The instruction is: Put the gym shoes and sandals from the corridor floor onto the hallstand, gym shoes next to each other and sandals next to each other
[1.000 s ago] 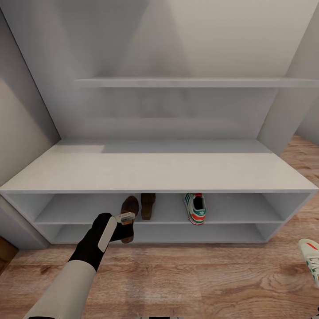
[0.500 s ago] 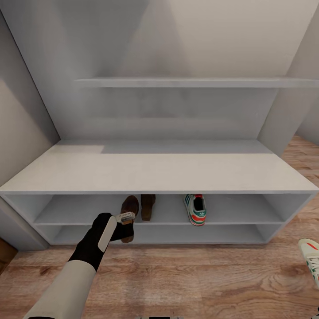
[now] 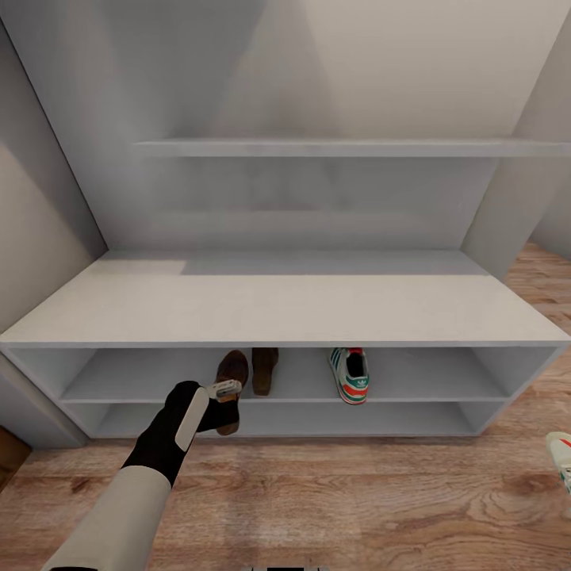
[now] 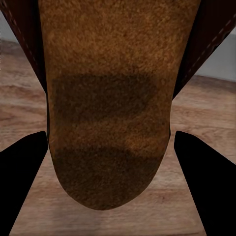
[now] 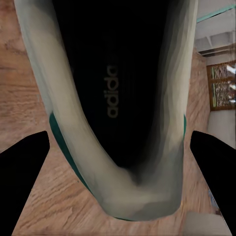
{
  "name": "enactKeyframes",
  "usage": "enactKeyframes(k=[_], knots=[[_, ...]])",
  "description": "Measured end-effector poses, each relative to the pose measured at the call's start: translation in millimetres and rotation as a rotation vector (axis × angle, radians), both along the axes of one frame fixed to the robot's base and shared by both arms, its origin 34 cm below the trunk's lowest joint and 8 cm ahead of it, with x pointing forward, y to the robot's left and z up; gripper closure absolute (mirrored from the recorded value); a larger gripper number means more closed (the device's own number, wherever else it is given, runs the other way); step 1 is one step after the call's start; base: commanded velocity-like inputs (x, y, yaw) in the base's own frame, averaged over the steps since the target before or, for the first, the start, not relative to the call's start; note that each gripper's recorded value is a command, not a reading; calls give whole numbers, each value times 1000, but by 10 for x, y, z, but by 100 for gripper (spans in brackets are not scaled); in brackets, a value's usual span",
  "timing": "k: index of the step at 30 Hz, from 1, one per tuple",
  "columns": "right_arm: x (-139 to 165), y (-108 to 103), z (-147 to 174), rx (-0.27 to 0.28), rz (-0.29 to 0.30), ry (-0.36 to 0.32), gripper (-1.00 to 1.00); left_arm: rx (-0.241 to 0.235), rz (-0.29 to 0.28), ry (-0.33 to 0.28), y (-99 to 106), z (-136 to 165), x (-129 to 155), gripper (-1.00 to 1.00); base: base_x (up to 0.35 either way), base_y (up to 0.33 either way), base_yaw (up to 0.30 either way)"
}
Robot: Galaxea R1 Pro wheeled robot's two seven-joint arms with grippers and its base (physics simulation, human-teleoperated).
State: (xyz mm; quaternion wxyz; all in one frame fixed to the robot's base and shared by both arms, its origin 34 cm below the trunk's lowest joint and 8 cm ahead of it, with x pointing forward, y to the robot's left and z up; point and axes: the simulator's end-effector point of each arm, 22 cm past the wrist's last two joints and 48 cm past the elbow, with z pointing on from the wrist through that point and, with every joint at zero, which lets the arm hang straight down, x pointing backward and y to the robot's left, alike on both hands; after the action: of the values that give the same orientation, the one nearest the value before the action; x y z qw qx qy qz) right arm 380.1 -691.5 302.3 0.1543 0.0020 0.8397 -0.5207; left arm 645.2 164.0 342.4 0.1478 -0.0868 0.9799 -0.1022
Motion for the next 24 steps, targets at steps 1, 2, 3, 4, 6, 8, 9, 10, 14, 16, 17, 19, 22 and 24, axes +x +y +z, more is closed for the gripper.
enactKeyframes(k=[1, 2, 3, 4, 6, 8, 9, 10, 14, 16, 17, 19, 22, 24], knots=[[-5, -13, 23, -12, -1, -1, 100, 0, 0, 0, 1, -1, -1, 100, 0, 0, 0], [-19, -41, 73, -35, -9, -5, 100, 1, 0, 1, 2, -3, -2, 100, 0, 0, 0], [-31, -65, 125, -61, -16, -10, 100, 0, 0, 1, 2, -4, -3, 100, 0, 0, 0], [-35, -76, 152, -74, -18, -11, 100, 0, 0, 1, 2, -4, -3, 100, 0, 0, 0], [-49, -102, 217, -105, -26, -17, 100, 1, 0, 1, 3, -5, -4, 100, 0, 0, 0], [-54, -115, 254, -123, -29, -20, 100, 1, 0, 2, 3, -8, -6, 100, 0, 0, 0], [-57, -119, 267, -129, -31, -22, 100, 1, 0, 3, 2, -9, -7, 100, 0, 0, 0], [-58, -121, 272, -131, -31, -22, 100, 1, 0, 3, 2, -9, -8, 100, 0, 0, 0], [-59, -119, 280, -136, -32, -22, 100, 1, 0, 3, 3, -10, -9, 100, 17, 0, 0], [-62, -118, 280, -136, -33, -22, 100, 1, 0, 3, 3, -8, -9, 100, 160, 0, 0], [-55, -116, 280, -137, -30, -21, 100, 1, 0, 3, 3, -10, -9, 100, 96, 0, 0], [-58, -116, 278, -136, -31, -21, 100, 1, 0, 4, 2, -12, -11, 100, 69, 0, 0], [-57, -115, 277, -136, -30, -21, 100, 1, 0, 4, 3, -14, -12, 100, 30, 0, 0], [-57, -115, 275, -135, -31, -20, 100, 2, 0, 5, 3, -17, -14, 100, 11, 0, 0]])
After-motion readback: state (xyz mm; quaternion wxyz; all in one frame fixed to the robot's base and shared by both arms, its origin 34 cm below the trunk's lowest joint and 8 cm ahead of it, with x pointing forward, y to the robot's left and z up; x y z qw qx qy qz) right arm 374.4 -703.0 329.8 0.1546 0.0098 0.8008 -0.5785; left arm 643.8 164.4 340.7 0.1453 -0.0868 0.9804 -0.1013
